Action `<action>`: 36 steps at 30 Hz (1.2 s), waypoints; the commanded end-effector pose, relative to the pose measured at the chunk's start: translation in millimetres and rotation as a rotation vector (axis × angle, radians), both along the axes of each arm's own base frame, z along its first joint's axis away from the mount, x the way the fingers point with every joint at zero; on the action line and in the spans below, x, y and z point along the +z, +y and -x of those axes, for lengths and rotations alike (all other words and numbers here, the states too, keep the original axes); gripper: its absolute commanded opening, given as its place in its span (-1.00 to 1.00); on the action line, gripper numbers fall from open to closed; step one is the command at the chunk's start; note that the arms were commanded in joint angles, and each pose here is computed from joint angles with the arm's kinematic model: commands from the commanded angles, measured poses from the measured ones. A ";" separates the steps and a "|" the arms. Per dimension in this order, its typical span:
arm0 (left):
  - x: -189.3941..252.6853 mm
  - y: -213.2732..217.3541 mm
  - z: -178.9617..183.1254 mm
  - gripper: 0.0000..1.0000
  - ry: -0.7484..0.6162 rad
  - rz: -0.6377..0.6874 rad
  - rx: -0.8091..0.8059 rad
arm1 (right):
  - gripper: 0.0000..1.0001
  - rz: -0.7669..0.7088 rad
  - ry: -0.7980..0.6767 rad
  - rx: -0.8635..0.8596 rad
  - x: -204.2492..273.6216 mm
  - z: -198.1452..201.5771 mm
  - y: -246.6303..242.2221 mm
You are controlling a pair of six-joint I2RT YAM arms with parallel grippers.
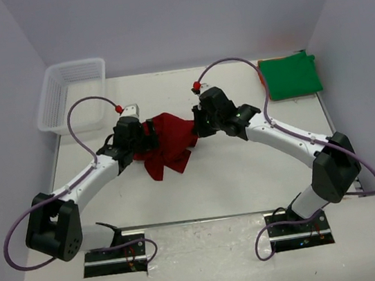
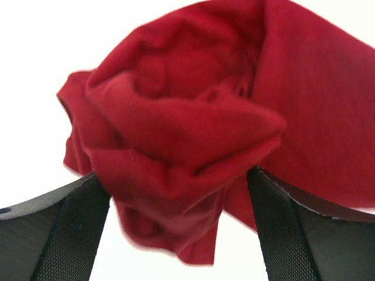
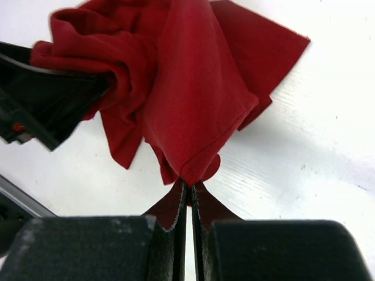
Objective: Fold and stack the t-shirts
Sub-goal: Flatten out the tshirt
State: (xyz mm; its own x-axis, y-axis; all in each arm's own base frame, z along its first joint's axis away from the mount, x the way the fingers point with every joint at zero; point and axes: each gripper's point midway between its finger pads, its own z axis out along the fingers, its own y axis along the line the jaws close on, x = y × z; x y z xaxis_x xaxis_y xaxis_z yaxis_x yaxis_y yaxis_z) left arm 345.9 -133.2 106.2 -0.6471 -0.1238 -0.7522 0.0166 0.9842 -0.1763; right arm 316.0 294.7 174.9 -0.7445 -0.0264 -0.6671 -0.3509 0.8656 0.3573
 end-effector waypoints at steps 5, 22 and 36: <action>17.4 10.8 29.7 0.76 -0.057 0.013 0.032 | -1.00 0.063 0.014 -0.012 -15.3 4.4 -15.2; 18.8 -45.8 67.0 -0.17 0.002 0.096 -0.092 | -1.00 0.050 -0.070 -0.062 32.1 -4.7 -38.9; -73.7 -58.5 111.8 0.01 0.208 -0.136 0.036 | -1.00 0.030 -0.043 -0.049 18.1 2.9 -42.2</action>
